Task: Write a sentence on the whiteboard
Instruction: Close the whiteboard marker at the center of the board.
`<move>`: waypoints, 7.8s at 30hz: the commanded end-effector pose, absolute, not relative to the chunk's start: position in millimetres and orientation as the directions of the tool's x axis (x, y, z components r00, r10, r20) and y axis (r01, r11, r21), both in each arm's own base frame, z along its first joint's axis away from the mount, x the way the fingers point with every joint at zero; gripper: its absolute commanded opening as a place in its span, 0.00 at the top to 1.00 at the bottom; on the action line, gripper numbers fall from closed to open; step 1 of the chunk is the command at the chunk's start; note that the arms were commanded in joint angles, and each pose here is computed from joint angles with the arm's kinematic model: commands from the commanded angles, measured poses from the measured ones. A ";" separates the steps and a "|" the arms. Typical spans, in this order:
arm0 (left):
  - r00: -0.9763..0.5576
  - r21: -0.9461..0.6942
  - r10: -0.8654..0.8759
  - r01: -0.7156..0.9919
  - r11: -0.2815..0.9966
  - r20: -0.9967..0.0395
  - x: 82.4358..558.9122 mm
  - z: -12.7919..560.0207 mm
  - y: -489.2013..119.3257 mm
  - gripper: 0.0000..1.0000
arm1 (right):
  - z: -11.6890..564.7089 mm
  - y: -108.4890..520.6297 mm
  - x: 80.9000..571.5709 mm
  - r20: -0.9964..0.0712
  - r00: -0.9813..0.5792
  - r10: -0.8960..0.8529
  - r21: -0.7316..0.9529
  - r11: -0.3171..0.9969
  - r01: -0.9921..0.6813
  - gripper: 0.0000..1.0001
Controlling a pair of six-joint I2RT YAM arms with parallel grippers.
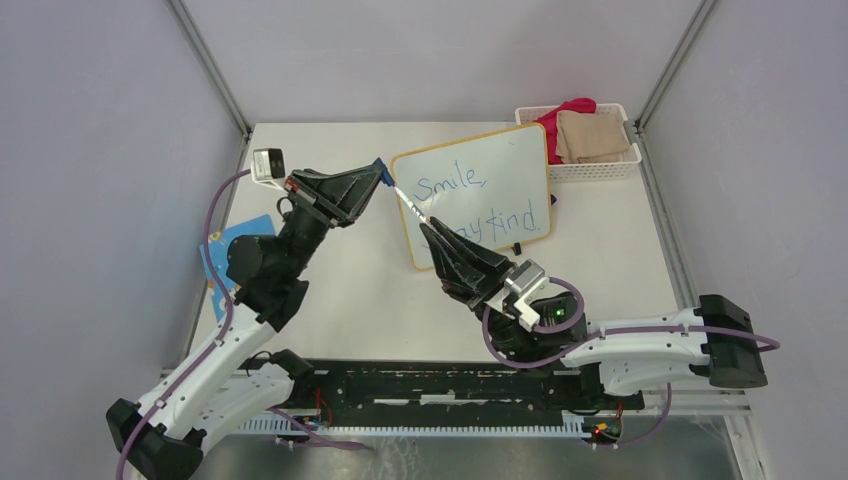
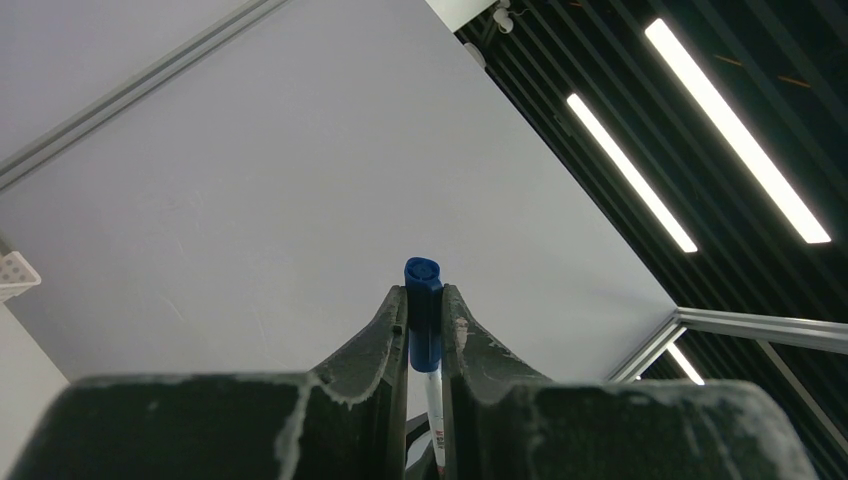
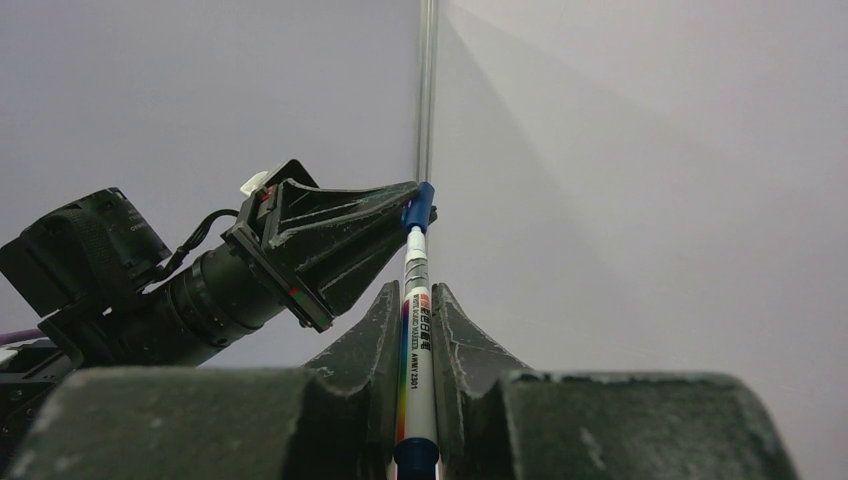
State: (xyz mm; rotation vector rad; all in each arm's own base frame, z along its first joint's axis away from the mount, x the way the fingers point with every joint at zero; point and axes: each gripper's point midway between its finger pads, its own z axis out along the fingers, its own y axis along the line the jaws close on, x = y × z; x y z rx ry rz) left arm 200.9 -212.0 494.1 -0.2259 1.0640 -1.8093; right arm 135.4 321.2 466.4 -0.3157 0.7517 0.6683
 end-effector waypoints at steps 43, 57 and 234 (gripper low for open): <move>-0.435 -0.716 -0.852 0.690 -0.106 -0.293 193.5 508.6 -199.4 0.98 | 484.7 309.4 133.1 -0.678 0.529 0.511 0.024 0.734 -0.679 1.00; -0.441 -0.713 -0.844 0.693 -0.105 -0.304 194.5 511.2 -203.5 0.98 | 483.3 314.0 134.0 -0.687 0.529 0.499 0.014 0.736 -0.677 1.00; -0.380 -0.607 -0.782 0.795 -0.003 -0.494 162.8 545.8 -259.7 0.35 | 510.4 283.9 126.6 -0.587 0.564 0.580 -0.033 0.680 -0.733 1.00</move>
